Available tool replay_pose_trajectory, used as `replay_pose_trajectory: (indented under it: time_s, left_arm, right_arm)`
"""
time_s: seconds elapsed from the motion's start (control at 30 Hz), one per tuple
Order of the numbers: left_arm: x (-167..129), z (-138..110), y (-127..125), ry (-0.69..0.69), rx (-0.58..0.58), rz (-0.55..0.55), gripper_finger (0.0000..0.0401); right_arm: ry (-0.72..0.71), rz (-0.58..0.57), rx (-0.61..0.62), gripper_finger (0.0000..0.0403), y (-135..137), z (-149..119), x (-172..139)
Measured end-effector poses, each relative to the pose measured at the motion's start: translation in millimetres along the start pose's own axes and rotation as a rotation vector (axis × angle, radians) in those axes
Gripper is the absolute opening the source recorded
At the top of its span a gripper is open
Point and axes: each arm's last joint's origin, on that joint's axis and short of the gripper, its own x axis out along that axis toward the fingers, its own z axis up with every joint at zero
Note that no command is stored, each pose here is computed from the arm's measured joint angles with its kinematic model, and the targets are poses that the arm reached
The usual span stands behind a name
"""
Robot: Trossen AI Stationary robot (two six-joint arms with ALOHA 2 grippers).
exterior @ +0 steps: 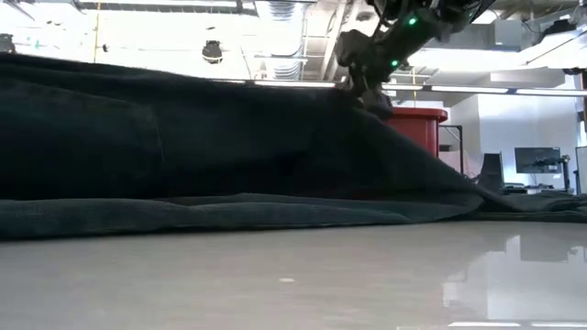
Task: Fold Laundry from Bin
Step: Fold the dark blue pants
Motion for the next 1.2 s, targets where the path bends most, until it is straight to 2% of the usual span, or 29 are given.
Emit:
replay_pose_trajectory:
  time_s: [0.17, 0.27, 0.4, 0.57, 0.73, 0.83, 1.0, 1.2]
  left_arm:
    - [-1, -12, -8, 0.003, 0.002, -0.022, 0.0]
    - [6, -19, -20, 0.049, 0.033, -0.041, 0.0]
    - [12, -21, -35, 0.069, 0.053, -0.089, 0.0]
    - [23, -24, -51, 0.097, 0.07, -0.087, 0.0]
    - [32, -23, -59, 0.148, 0.081, -0.062, 0.0]
    - [34, -24, -61, 0.147, 0.081, -0.064, 0.0]
    - [33, -20, -71, 0.081, 0.05, -0.151, 0.0003]
    - [32, -15, -77, 0.037, 0.018, -0.22, 0.0044]
  right_arm:
    - [0.002, 0.288, -0.049, 0.0017, 50, 18, -38]
    - [0.022, 0.411, -0.098, 0.0017, 89, 26, -63]
    - [0.019, 0.463, -0.148, 0.0017, 137, 30, -92]
    - [0.085, 0.477, -0.192, 0.0024, 171, 25, -115]
    - [0.282, 0.457, -0.203, 0.0058, 178, 5, -121]
    - [0.348, 0.447, -0.122, 0.0071, 177, 1, -117]
    - [0.354, 0.605, -0.051, 0.0101, 171, 0, -119]
    - [0.305, 0.759, 0.058, 0.0154, 145, -1, -134]
